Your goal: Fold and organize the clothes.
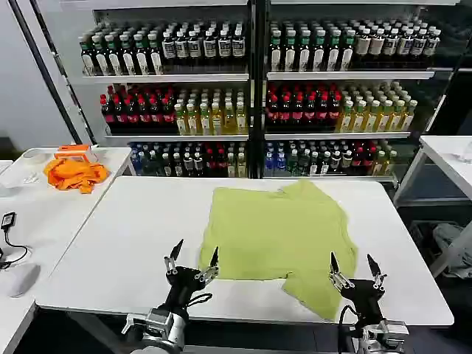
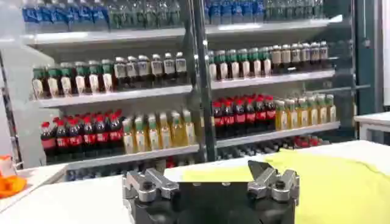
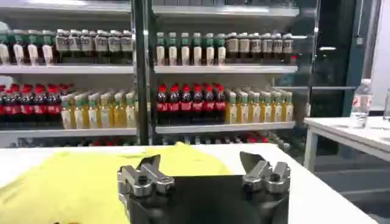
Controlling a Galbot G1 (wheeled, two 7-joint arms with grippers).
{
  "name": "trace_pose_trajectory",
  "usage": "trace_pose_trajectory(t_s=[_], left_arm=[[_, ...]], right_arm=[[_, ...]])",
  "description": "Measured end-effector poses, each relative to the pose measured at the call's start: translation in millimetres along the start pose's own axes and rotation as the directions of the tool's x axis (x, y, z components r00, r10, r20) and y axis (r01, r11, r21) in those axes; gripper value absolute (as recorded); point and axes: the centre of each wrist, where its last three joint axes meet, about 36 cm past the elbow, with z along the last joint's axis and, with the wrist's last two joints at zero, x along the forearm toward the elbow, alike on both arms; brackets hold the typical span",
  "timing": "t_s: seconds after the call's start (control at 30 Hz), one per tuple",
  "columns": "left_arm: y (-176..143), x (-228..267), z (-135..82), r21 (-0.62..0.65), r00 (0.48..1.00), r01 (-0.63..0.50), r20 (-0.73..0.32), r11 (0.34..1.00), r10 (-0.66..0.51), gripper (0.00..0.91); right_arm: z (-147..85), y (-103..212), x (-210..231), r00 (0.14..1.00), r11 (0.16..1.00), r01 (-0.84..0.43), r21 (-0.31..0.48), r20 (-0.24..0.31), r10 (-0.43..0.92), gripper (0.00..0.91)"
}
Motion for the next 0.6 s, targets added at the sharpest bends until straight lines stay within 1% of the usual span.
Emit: trace_pose_trajectory(t_s=[0.2,0.37,0.53,0.6], left_arm=[[9,-7,-1,0.008,0.996,-0.018,-0.086,1.0,0.019,0.907],[16,-16,-2,0.017,0.984,-0.039,-0.171,0.999,0.041,0.907],[21,-25,0,0.01,0.969,-0.057,-0.239,0.998,0.058,0.907],[22,-29,1,0.01,0.963,-0.068,-0.259,0.998,0.068,0.907]], right_arm=[[-5,5,9,0.996,1.0,-0.002,0.004,-0.092,0.002,0.907],[1,13,19,0.983,1.0,-0.003,0.002,-0.181,0.004,0.907],[7,21,28,0.97,1.0,-0.007,-0.004,-0.242,0.006,0.907],[9,23,30,0.966,1.0,-0.009,-0.006,-0.257,0.008,0.907]])
